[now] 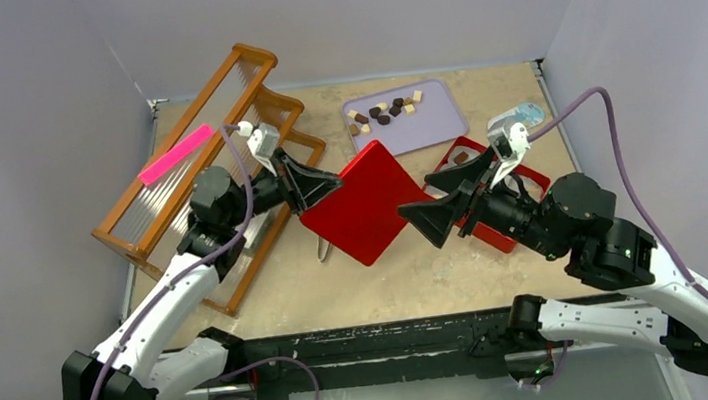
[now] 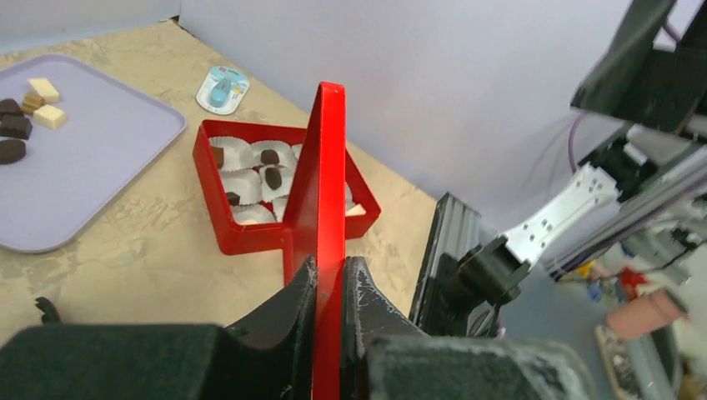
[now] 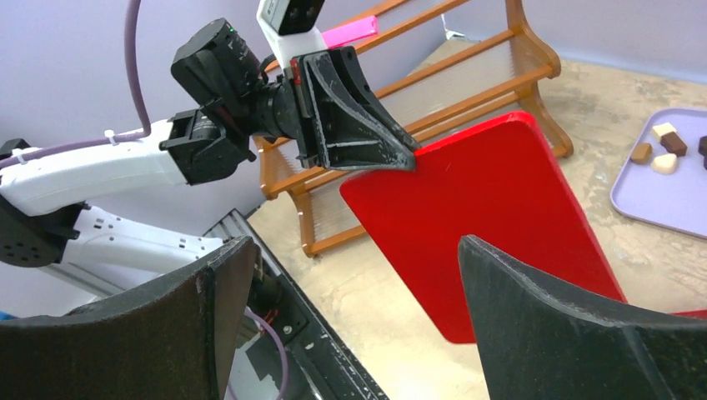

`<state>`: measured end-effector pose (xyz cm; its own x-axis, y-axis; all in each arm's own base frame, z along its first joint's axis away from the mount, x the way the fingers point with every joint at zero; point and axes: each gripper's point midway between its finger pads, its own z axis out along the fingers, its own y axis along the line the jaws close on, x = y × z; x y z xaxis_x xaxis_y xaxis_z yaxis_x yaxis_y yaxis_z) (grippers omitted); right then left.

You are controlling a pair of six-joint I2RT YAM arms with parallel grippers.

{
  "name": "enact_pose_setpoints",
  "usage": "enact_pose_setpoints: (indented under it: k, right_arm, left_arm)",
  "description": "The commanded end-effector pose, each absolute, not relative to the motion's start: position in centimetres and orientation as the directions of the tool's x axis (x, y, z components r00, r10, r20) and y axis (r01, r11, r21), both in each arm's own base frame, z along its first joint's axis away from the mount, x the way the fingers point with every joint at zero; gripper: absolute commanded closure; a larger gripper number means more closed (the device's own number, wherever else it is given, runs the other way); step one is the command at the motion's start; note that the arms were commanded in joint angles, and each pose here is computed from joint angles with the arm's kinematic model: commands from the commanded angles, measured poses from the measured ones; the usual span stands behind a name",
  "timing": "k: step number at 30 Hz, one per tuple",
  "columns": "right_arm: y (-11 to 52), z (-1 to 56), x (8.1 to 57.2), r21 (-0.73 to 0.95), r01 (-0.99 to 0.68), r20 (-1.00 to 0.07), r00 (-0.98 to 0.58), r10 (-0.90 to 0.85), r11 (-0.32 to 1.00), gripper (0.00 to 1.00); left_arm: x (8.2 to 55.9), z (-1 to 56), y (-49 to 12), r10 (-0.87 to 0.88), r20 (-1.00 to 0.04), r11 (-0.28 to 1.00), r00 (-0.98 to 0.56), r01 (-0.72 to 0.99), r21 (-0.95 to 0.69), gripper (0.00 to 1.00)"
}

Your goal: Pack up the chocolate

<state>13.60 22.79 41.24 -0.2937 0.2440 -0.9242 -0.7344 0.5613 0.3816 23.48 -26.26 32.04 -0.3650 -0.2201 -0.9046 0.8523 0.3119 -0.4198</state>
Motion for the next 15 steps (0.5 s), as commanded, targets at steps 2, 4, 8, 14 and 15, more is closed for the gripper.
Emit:
enact_pose_setpoints:
  k: [2,4,8,14,15]
  right_arm:
    - [22.9,40.0,14.9,0.41,-0.674,-0.912,-0.319,0.258,0.615,0.08]
    - [22.9,39.3,15.3,0.426,-0.646,-0.904,-0.335,0.266,0.634,0.08]
    - [23.1,39.6,15.5,0.446,-0.638,-0.894,-0.34,0.29,0.628,0.08]
    - [23.2,40.6,15.5,0.455,-0.639,-0.89,-0.336,0.308,0.619,0.09]
    - [23.1,40.8,15.5,0.459,-0.638,-0.888,-0.331,0.318,0.618,0.09]
  left_arm:
    - [25.6,35.1,-26.8,-0.389,-0.807,0.278,-0.444,0.779,-0.563,1.0]
    - [26.2,35.4,-27.1,-0.428,-0.759,0.249,-0.49,0.744,-0.62,1.0]
    - [27.2,36.6,-27.6,-0.538,-0.618,0.149,-0.574,0.657,-0.739,1.0]
    - [28.0,38.7,-30.1,-0.603,-0.535,0.062,-0.592,0.634,-0.771,1.0]
    - [28.1,38.9,-30.6,-0.611,-0.524,0.053,-0.594,0.629,-0.775,1.0]
